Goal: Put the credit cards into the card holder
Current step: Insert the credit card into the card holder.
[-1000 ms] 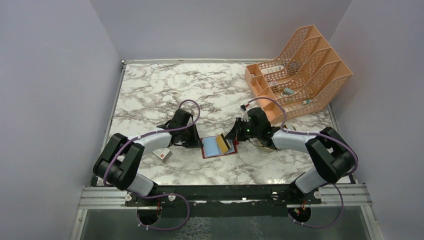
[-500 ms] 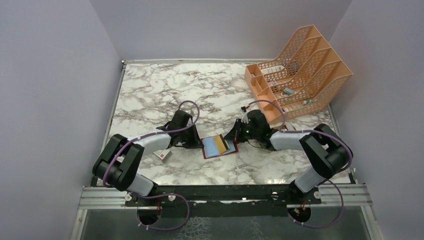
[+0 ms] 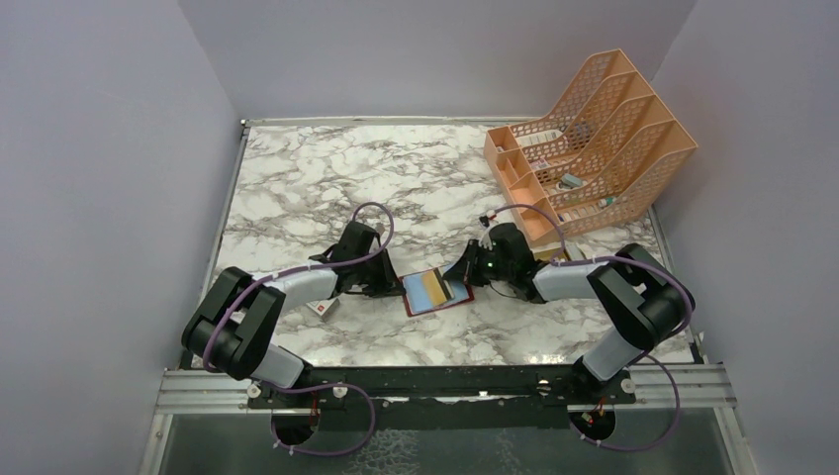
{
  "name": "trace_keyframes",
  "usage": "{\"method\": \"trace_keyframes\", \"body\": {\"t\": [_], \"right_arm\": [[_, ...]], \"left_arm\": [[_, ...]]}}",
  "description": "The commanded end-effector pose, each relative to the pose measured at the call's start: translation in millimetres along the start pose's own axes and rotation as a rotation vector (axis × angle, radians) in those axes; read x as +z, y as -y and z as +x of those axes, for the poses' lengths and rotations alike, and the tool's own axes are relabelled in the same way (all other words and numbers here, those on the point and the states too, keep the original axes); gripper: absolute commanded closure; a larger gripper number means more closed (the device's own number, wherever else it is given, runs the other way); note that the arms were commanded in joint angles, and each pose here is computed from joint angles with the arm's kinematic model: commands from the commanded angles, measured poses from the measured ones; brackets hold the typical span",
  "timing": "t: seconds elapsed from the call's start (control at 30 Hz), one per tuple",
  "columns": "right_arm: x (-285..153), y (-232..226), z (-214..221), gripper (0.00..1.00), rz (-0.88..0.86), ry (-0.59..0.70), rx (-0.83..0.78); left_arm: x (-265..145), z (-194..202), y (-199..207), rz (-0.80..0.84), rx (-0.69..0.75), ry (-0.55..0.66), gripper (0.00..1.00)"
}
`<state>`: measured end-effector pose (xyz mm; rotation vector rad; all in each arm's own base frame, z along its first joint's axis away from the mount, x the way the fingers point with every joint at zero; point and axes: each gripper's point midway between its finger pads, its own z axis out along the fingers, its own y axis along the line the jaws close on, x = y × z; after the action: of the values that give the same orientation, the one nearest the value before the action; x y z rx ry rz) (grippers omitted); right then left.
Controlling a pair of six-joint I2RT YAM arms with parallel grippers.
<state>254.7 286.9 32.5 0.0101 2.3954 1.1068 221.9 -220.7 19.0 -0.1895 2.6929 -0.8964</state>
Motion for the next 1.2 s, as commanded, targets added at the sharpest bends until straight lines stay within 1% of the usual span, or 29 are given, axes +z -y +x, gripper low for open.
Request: {"method": "trace_keyframes", "body": {"t": [0.0, 0.07, 0.1, 0.2, 0.27, 0.33, 0.4, 0.43, 0.63, 0.93, 1.17], "right_arm": [[4, -4, 2, 0.99, -0.007, 0.012, -0.008], [4, -5, 2, 0.97, -0.002, 0.0, -0.02], [3, -4, 2, 0.94, 0.012, -0.003, -0.029], [-5, 3, -6, 0.8, 0.078, 0.025, -0.052], [-11, 2, -10, 0.72, 0.093, 0.042, -0.069], [-15, -1, -11, 0.6, 0.09, 0.043, -0.082], [-18, -3, -9, 0.53, 0.085, 0.037, -0.091], [-19, -3, -8, 0.51, 0.087, 0.033, -0.097], [-16, -8, 2, 0.47, 0.071, -0.005, -0.119], [0, -21, 18, 0.46, 0.043, -0.066, -0.137], [2, -36, 19, 0.46, -0.011, -0.072, -0.132]], "left_arm": [[2, 22, -17, -0.048, -0.02, -0.063, 0.85], [1, 22, -15, -0.043, -0.018, -0.063, 0.85], [1, 22, -14, -0.042, -0.017, -0.061, 0.85], [0, 20, -13, -0.037, -0.012, -0.055, 0.85], [0, 19, -12, -0.035, -0.011, -0.051, 0.85], [0, 19, -12, -0.036, -0.011, -0.052, 0.85], [0, 19, -12, -0.036, -0.012, -0.052, 0.85], [0, 19, -12, -0.037, -0.013, -0.051, 0.85], [0, 18, -11, -0.035, -0.015, -0.048, 0.85], [0, 16, -7, -0.028, -0.016, -0.046, 0.85], [-1, 16, -6, -0.022, -0.011, -0.047, 0.85]]}}
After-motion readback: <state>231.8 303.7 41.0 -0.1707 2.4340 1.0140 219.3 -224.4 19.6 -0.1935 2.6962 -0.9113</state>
